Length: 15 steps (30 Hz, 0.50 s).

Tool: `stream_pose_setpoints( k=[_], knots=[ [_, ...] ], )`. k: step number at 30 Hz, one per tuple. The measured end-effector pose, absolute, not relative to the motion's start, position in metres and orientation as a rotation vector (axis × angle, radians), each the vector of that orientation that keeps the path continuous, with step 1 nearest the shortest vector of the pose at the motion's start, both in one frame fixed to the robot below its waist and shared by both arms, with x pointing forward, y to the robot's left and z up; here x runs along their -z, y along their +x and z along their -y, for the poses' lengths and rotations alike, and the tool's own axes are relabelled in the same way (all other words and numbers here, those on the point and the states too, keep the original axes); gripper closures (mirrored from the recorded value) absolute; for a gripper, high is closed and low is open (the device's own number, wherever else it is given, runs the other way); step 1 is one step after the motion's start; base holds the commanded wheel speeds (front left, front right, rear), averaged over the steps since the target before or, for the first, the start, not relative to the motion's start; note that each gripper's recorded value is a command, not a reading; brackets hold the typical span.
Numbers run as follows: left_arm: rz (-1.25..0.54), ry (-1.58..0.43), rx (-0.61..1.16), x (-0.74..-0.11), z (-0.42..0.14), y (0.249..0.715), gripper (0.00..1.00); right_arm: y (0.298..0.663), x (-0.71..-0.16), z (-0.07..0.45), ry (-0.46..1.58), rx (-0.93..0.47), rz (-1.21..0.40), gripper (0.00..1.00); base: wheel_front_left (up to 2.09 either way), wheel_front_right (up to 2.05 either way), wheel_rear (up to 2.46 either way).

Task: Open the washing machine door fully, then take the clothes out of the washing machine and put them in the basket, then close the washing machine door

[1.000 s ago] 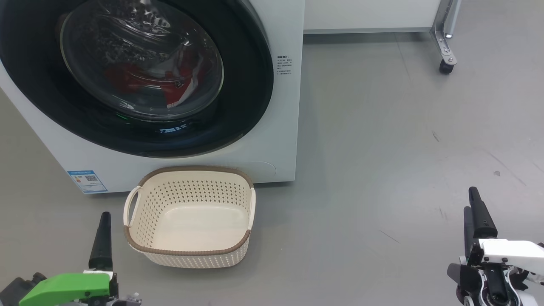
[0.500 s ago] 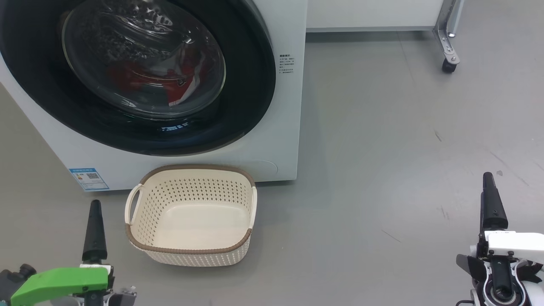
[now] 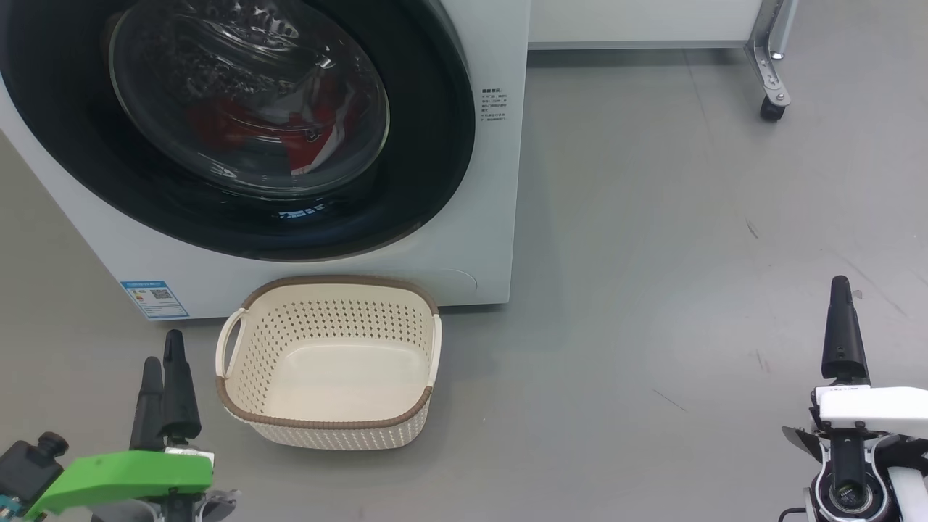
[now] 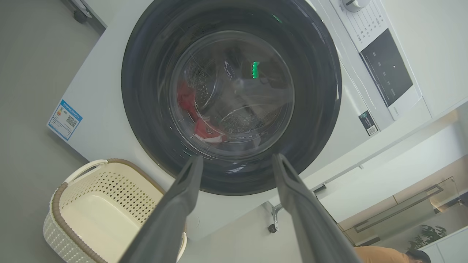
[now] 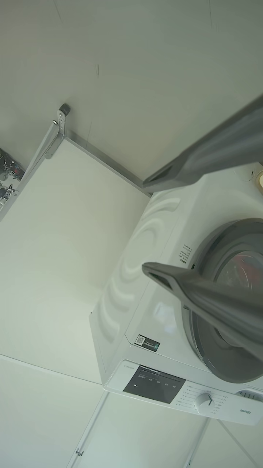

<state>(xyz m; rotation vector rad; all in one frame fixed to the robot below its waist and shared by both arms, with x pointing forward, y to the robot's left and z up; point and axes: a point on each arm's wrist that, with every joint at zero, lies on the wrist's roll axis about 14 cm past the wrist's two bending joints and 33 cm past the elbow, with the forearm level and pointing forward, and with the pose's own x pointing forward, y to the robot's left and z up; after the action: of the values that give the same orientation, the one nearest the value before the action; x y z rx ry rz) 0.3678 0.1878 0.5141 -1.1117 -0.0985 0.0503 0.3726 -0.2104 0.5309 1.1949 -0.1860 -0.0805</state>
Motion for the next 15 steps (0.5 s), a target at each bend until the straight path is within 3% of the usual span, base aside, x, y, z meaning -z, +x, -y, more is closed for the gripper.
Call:
stream_pose_setpoints(
  k=[15],
  knots=[
    [0.133,-0.792,0.014,-0.528,-0.175,0.369,0.00,0.379,-0.545,0.190,0.954,0.023,0.200,0.00,0.00,0.00,0.00]
  ],
)
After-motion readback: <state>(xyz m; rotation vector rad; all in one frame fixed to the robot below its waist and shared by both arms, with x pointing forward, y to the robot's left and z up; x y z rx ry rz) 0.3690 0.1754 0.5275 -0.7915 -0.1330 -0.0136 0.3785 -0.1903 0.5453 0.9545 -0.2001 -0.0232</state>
